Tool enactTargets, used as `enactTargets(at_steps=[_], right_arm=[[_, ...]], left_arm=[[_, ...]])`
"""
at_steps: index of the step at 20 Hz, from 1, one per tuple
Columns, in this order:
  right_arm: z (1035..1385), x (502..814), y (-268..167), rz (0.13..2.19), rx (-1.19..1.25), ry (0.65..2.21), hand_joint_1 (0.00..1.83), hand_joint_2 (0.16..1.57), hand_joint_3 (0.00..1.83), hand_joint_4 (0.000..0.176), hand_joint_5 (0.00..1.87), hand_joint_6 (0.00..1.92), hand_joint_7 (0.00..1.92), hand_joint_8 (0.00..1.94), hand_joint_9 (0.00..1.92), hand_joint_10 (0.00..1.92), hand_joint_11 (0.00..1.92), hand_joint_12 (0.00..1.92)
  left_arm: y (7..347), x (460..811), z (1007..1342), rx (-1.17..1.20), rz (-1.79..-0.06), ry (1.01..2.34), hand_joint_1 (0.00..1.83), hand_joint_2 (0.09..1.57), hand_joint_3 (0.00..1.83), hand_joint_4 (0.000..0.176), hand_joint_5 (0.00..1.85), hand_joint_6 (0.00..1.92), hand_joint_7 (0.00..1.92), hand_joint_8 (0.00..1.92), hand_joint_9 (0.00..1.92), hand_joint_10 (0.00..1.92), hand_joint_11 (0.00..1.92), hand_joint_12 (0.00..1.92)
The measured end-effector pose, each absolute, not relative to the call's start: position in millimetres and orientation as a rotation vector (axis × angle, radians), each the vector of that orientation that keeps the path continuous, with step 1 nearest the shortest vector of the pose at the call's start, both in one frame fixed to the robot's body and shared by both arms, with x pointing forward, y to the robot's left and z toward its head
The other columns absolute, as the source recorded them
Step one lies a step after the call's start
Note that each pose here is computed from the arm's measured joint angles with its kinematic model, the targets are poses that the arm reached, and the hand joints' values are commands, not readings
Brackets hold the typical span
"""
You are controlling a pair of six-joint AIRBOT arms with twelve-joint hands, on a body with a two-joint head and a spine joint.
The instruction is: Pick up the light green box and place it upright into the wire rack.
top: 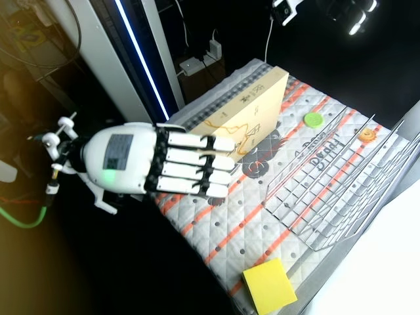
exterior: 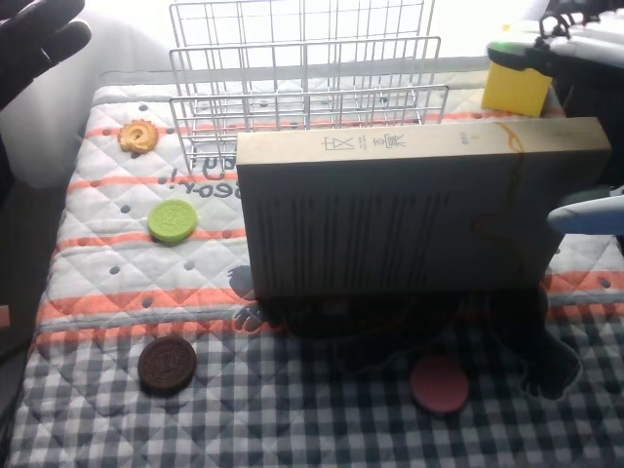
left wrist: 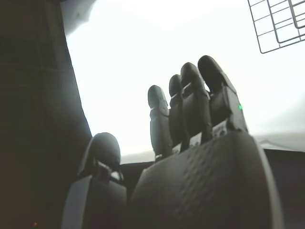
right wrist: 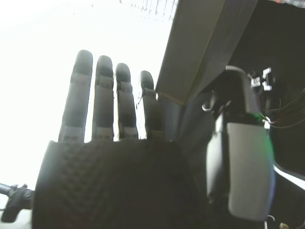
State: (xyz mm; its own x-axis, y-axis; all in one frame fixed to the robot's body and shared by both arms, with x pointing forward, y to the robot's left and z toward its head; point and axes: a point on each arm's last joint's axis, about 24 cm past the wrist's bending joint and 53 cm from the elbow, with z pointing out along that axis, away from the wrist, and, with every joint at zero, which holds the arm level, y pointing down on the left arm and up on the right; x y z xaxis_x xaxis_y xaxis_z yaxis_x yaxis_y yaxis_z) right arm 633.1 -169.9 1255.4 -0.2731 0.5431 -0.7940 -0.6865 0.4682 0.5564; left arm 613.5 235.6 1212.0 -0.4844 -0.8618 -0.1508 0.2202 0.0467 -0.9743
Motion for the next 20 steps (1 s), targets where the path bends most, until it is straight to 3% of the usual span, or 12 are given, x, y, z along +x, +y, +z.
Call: enactTargets(at_steps=[4,6,8,9,11,12,13,14,15,17,19,20], right_arm=[[1262.7,639.4,-137.5,1.267,-0.207,1.402,0.66,0.94,0.0,0.032,0.18,0.0,0.27,0.0,0.35,0.01,0.35,0.11],[1260.3,644.1,-126.2,1.311,-0.203,1.433,0.7,0.94,0.0,0.023,0.19,0.0,0.28,0.0,0.34,0.01,0.35,0.11],[1253.6,645.7,-113.5,1.307,-0.23,1.468,0.76,0.95,0.0,0.0,0.21,0.01,0.3,0.01,0.37,0.01,0.43,0.14],[1250.1,645.6,-108.5,1.297,-0.249,1.483,0.78,0.96,0.0,0.0,0.28,0.02,0.44,0.02,0.5,0.01,0.47,0.31],[1245.6,646.7,-106.2,1.282,-0.26,1.501,0.88,1.01,0.0,0.0,0.48,0.02,0.71,0.03,0.83,0.12,0.58,0.91],[1242.6,648.8,-107.0,1.27,-0.26,1.512,1.0,1.06,0.0,0.0,0.78,0.02,1.0,0.07,0.91,0.65,0.66,1.36],[1240.9,650.5,-107.5,1.266,-0.252,1.52,1.0,1.06,0.0,0.0,0.78,0.02,1.0,0.07,0.91,0.65,0.66,1.36],[1240.8,651.7,-107.8,1.281,-0.232,1.526,1.22,1.07,0.0,0.0,0.96,0.56,1.12,0.75,1.02,0.99,0.88,1.52],[1241.2,651.2,-106.1,1.298,-0.224,1.526,1.17,1.11,0.0,0.0,0.97,0.89,1.2,0.84,1.17,1.28,1.07,1.67],[1241.4,648.6,-100.8,1.328,-0.222,1.521,1.13,1.18,0.0,0.0,0.85,1.16,1.26,0.91,1.3,1.41,1.18,1.79],[1241.3,649.3,-101.3,1.334,-0.214,1.523,1.12,1.2,0.0,0.0,0.81,1.22,1.24,0.71,1.25,1.22,1.09,1.64],[1241.6,650.0,-102.3,1.334,-0.212,1.523,1.12,1.21,0.0,0.0,0.8,1.25,1.28,0.62,1.26,1.18,1.09,1.61]], left_arm=[[235.1,613.7,1210.0,-0.691,-1.58,1.465,0.31,1.2,0.0,0.089,0.45,0.0,0.34,0.0,0.35,0.0,0.0,0.71],[235.7,615.1,1208.5,-0.692,-1.577,1.466,0.31,1.2,0.0,0.092,0.45,0.0,0.34,0.0,0.36,0.01,0.0,0.72],[236.6,616.1,1207.0,-0.7,-1.573,1.467,0.31,1.2,0.0,0.069,0.45,0.0,0.34,0.0,0.36,0.0,0.0,0.76],[235.6,616.2,1206.8,-0.701,-1.579,1.464,0.31,1.21,0.0,0.055,0.46,0.0,0.34,0.0,0.36,0.0,0.0,0.77],[233.9,615.5,1205.5,-0.695,-1.578,1.473,0.32,1.2,0.0,0.062,0.47,0.0,0.34,0.0,0.36,0.0,0.0,0.79],[234.4,615.7,1206.2,-0.696,-1.579,1.47,0.29,1.21,0.0,0.062,0.46,0.0,0.35,0.0,0.37,0.0,0.0,0.85],[235.1,616.1,1206.0,-0.7,-1.578,1.468,0.29,1.21,0.0,0.062,0.46,0.0,0.35,0.0,0.37,0.0,0.0,0.85],[235.2,616.2,1206.1,-0.7,-1.577,1.467,0.31,1.21,0.0,0.063,0.47,0.0,0.34,0.0,0.37,0.0,0.0,0.83],[235.0,616.0,1206.1,-0.7,-1.578,1.468,0.32,1.21,0.0,0.063,0.47,0.0,0.34,0.0,0.37,0.0,0.0,0.82],[234.8,615.8,1206.4,-0.698,-1.579,1.467,0.31,1.22,0.0,0.06,0.47,0.0,0.35,0.0,0.37,0.0,0.03,0.83],[235.0,615.9,1206.4,-0.699,-1.579,1.467,0.3,1.23,0.01,0.035,0.5,0.01,0.35,0.0,0.36,0.0,0.04,0.83],[235.0,615.9,1206.4,-0.699,-1.579,1.467,0.3,1.23,0.01,0.036,0.5,0.01,0.35,0.0,0.36,0.0,0.05,0.84]])
